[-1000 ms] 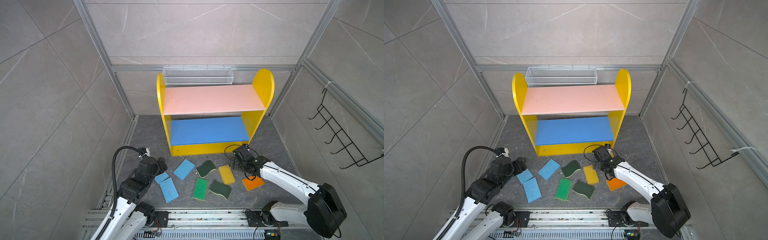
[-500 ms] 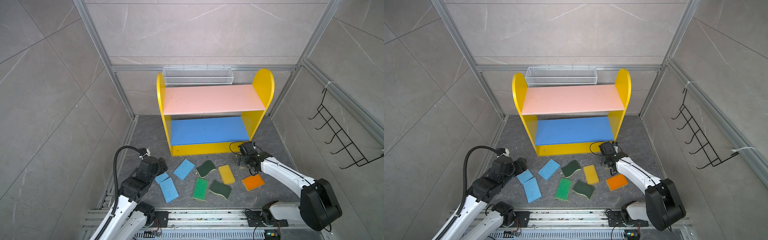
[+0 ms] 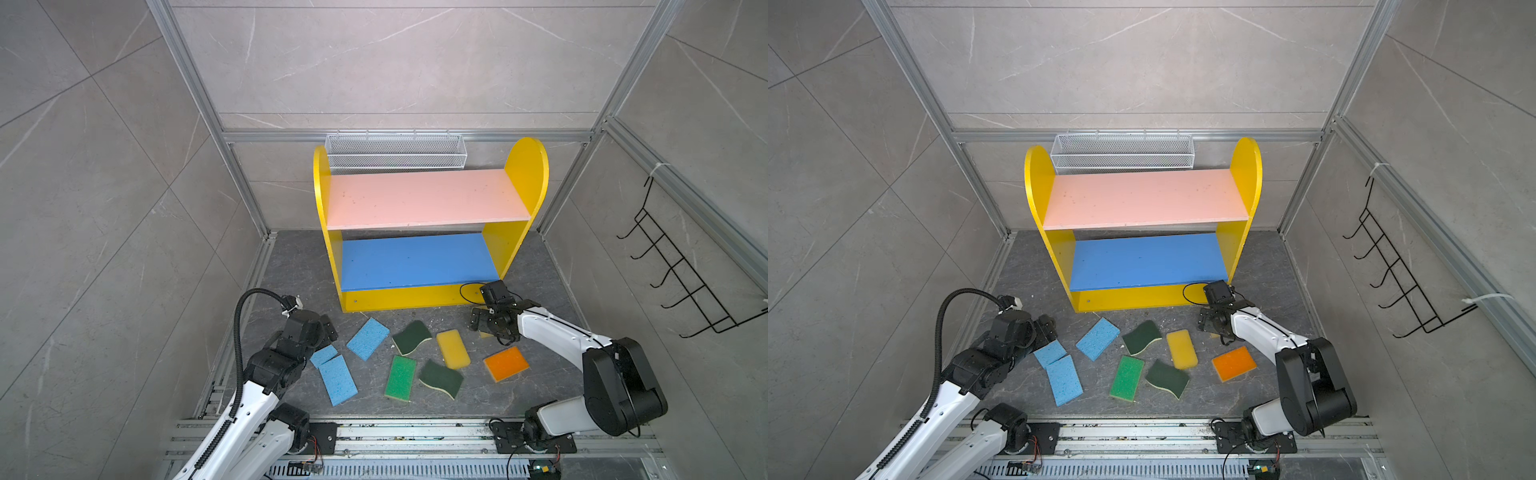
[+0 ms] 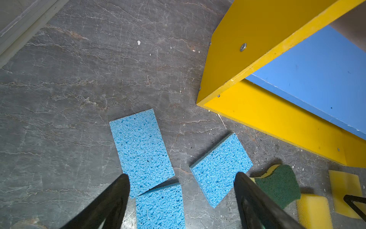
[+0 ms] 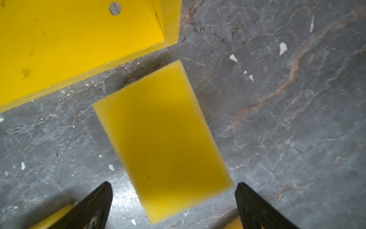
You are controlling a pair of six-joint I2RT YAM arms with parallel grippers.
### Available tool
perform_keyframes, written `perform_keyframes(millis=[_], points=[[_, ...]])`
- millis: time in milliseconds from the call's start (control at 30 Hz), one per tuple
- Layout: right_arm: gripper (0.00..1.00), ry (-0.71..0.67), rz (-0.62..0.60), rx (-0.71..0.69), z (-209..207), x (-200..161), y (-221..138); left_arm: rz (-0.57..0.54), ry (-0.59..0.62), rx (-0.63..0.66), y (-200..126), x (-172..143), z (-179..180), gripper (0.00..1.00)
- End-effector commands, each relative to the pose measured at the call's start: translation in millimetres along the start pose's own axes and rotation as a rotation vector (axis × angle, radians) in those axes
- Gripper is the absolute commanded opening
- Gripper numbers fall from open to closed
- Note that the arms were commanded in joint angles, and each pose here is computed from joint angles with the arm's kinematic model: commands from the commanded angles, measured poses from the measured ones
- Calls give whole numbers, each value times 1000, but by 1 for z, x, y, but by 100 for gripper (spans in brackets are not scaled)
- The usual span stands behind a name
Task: Arrange cleaning sponges on a shelf
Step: Pick up the cleaning sponge at the middle-right of the table.
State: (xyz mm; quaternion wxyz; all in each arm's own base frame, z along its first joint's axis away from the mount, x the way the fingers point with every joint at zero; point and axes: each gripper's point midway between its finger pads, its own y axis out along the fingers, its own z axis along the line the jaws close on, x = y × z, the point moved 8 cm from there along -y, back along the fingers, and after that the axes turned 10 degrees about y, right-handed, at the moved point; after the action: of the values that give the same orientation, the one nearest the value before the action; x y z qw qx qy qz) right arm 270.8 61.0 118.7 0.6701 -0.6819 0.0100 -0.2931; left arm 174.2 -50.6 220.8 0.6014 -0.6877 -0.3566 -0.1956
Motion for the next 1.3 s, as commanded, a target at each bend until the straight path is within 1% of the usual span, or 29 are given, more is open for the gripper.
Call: perform_keyframes(millis=[0,233,367,567,700,800,900,967,1100,1267], points=[[99,-4,13,27,2,2,5,-33,-23,6,-7,9,-1,86],[99,-4,79,47,1,-12,17,-10,-25,21,-2,4,0,85],[96,-5,99,64,0,-17,17,-5,-29,17,-2,3,0,85],[94,-22,88,80,4,-21,9,-6,-30,18,-3,1,2,85],[90,-51,102,101,12,-22,11,1,-30,22,-2,-3,3,85],[89,-69,97,94,17,-23,11,4,-31,24,-2,-4,4,85],[89,-99,64,56,20,-23,2,2,-32,26,-3,-5,5,85],[90,-105,35,22,18,-20,-6,4,-34,26,-3,-6,5,85],[97,-82,-7,-19,11,-16,-16,9,-35,29,-1,-6,5,86],[99,-64,-29,-69,9,-10,-18,22,-42,38,2,-9,6,86]])
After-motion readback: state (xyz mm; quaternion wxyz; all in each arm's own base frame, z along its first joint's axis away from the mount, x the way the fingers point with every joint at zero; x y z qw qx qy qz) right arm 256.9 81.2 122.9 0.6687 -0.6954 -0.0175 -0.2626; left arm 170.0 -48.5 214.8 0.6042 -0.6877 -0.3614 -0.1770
